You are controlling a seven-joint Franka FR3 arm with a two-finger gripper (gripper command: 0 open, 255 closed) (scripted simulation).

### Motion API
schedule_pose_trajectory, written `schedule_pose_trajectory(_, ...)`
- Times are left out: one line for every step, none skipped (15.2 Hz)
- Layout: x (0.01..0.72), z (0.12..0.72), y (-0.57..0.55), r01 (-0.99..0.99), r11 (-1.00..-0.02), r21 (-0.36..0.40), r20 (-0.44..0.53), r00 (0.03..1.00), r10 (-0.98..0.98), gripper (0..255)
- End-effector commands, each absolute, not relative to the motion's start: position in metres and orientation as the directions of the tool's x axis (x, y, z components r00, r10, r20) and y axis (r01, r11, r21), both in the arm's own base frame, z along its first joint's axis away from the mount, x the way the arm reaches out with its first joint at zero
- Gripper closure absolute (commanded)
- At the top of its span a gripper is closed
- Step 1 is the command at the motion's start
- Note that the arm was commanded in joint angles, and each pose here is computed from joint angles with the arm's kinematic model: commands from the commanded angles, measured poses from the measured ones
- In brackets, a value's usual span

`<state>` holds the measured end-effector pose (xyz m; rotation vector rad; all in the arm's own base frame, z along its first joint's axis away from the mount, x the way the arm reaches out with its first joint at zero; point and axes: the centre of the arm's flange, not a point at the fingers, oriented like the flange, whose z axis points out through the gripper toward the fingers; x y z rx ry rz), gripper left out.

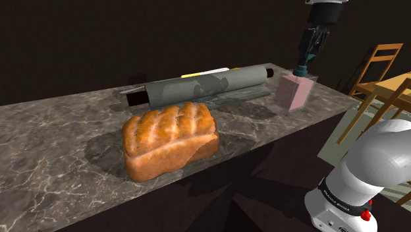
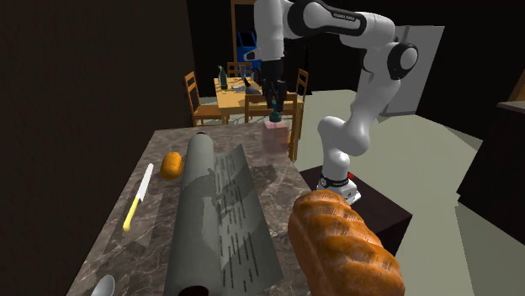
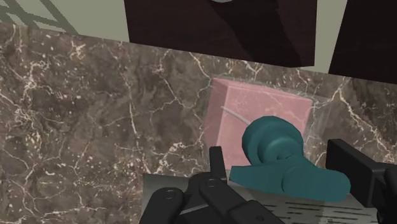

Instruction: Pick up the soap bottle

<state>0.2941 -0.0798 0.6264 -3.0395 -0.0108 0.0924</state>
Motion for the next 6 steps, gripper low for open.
schedule_pose_trajectory(0.294,0.637,-0.08,0.004,-0.995,-0.101,-0.06,0.998,0.01,255)
schedule_pose_trajectory(0.294,0.643,-0.08,0.004,-0.995,-0.101,-0.06,0.998,0.01,255)
schedule_pose_trajectory(0.294,0.648,-0.08,0.004,-0.995,-0.101,-0.06,0.998,0.01,255)
schedule_pose_trajectory(0.294,0.653,-0.08,0.004,-0.995,-0.101,-0.06,0.998,0.01,255)
schedule_pose_trajectory(0.294,0.654,-0.08,0.004,-0.995,-0.101,-0.06,0.998,0.01,255)
schedule_pose_trajectory(0.294,0.654,-0.08,0.004,-0.995,-0.101,-0.06,0.998,0.01,255)
